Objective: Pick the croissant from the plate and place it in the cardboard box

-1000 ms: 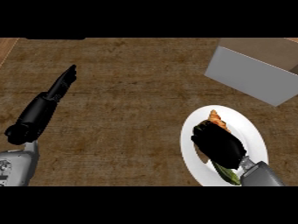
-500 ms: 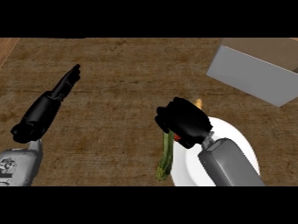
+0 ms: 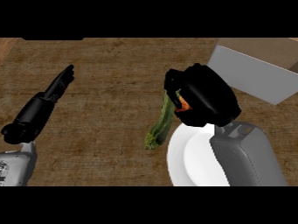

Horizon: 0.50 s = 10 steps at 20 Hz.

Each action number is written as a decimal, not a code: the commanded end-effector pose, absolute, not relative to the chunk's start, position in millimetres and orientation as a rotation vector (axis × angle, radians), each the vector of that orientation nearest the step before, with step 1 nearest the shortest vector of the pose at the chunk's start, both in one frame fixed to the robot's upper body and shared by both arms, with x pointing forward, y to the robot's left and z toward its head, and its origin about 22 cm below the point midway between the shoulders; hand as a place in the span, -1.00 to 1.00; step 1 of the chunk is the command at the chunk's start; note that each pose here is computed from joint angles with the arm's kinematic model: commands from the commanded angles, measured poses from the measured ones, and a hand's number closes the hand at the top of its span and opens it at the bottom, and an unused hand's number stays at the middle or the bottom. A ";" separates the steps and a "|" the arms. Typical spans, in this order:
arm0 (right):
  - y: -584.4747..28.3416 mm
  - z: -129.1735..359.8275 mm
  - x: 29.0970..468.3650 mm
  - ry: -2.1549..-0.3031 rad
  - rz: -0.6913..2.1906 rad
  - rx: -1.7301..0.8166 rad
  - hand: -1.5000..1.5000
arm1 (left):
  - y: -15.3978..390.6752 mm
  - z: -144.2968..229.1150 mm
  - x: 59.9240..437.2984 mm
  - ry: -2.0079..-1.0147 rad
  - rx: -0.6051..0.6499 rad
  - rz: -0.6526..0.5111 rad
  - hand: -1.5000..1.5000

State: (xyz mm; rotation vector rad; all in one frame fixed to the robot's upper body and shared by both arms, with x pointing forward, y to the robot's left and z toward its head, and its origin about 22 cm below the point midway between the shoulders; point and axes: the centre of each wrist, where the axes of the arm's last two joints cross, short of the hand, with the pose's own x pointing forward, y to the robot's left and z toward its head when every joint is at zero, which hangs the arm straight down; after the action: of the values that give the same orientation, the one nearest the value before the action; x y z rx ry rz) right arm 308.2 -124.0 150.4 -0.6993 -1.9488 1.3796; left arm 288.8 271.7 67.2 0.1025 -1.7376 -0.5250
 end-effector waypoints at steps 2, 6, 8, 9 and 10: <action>-152.1 181.8 312.6 -1.901 1.019 -0.746 1.00 | 258.5 66.6 287.8 -1.751 0.105 -0.526 0.00; -173.4 217.5 343.3 -1.841 0.873 -0.841 1.00 | 265.7 60.4 284.7 -1.745 0.088 -0.543 0.00; -191.1 207.7 363.8 -1.837 0.808 -0.892 1.00 | 268.7 65.6 296.0 -1.751 0.093 -0.525 0.00; -209.6 205.4 376.0 -1.812 0.785 -0.905 1.00 | 273.1 66.2 292.3 -1.757 0.102 -0.547 0.00; -187.5 229.3 384.8 -1.794 0.791 -0.881 1.00 | 254.6 73.9 293.5 -1.759 0.082 -0.536 0.00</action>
State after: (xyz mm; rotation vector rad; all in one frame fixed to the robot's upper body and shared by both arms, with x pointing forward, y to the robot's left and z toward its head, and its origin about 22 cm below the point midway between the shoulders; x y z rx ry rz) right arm 358.5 -178.2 205.1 -0.8638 -1.8402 0.8887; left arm 291.5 263.9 68.1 0.0938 -1.7530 -0.5352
